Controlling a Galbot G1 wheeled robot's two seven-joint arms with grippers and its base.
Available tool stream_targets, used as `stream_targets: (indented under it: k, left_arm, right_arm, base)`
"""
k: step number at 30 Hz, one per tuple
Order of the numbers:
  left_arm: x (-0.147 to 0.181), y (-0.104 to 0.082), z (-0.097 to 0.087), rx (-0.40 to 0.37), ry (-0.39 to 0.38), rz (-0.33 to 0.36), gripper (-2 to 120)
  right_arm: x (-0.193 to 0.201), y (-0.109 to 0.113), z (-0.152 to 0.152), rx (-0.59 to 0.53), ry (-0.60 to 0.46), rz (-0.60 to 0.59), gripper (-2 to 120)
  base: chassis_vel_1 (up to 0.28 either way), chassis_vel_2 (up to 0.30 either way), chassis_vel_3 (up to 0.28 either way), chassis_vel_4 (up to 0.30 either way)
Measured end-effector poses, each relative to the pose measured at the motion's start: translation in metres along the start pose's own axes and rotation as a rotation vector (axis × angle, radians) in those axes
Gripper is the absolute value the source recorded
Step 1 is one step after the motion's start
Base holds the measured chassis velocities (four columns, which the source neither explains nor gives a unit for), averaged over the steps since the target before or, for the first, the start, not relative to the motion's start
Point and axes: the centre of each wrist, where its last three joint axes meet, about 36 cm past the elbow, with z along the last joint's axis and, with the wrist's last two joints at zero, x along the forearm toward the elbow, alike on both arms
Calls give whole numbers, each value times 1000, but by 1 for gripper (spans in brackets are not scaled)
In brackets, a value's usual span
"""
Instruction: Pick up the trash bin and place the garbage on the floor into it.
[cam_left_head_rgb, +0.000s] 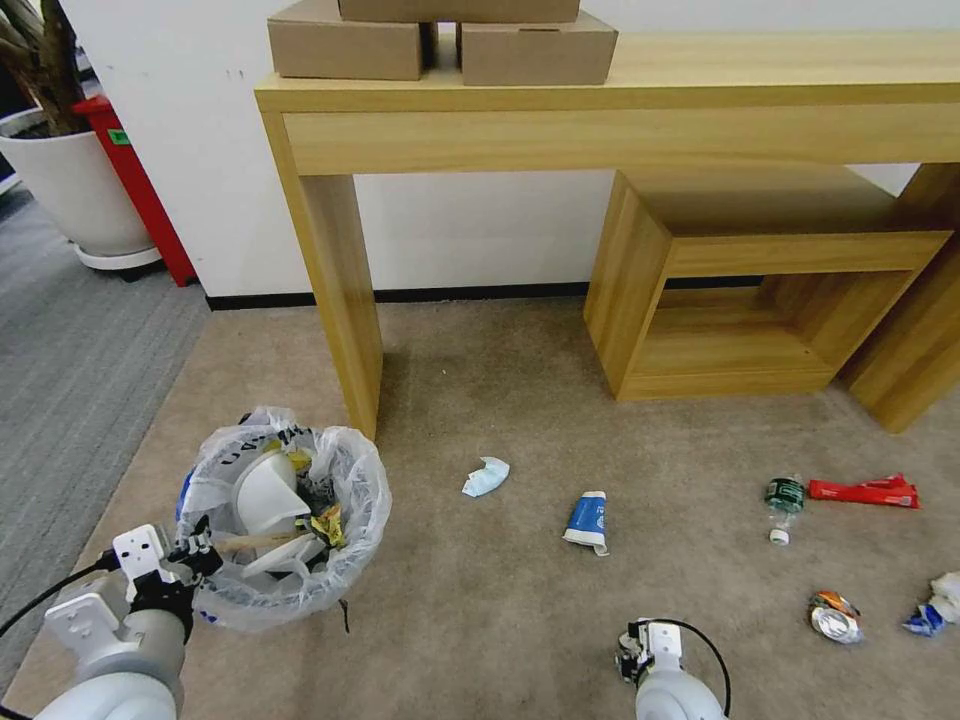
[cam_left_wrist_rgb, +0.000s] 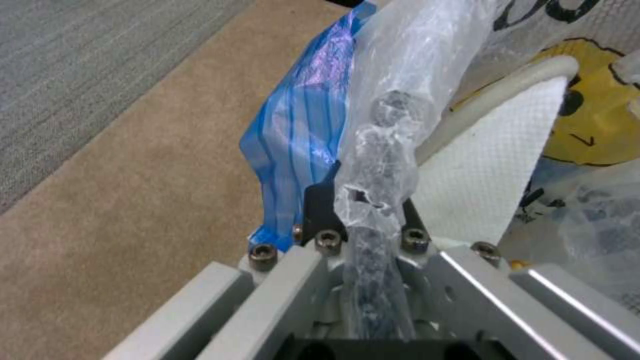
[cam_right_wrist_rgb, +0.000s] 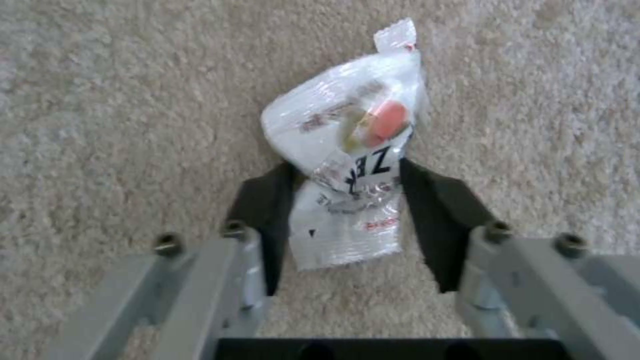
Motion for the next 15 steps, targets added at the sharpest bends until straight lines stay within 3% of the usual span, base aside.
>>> stream_targets:
  k: [10, 15]
  left_arm:
    - [3, -1, 0, -1, -2, 2, 0]
    - [3, -1, 1, 1, -1, -1, 0]
  right_arm:
    - [-2, -1, 5, 13, -20, 0, 0]
    - [-2, -2, 7, 14, -29, -6, 0]
  base:
    - [0, 0, 0, 0]
    - [0, 0, 0, 0]
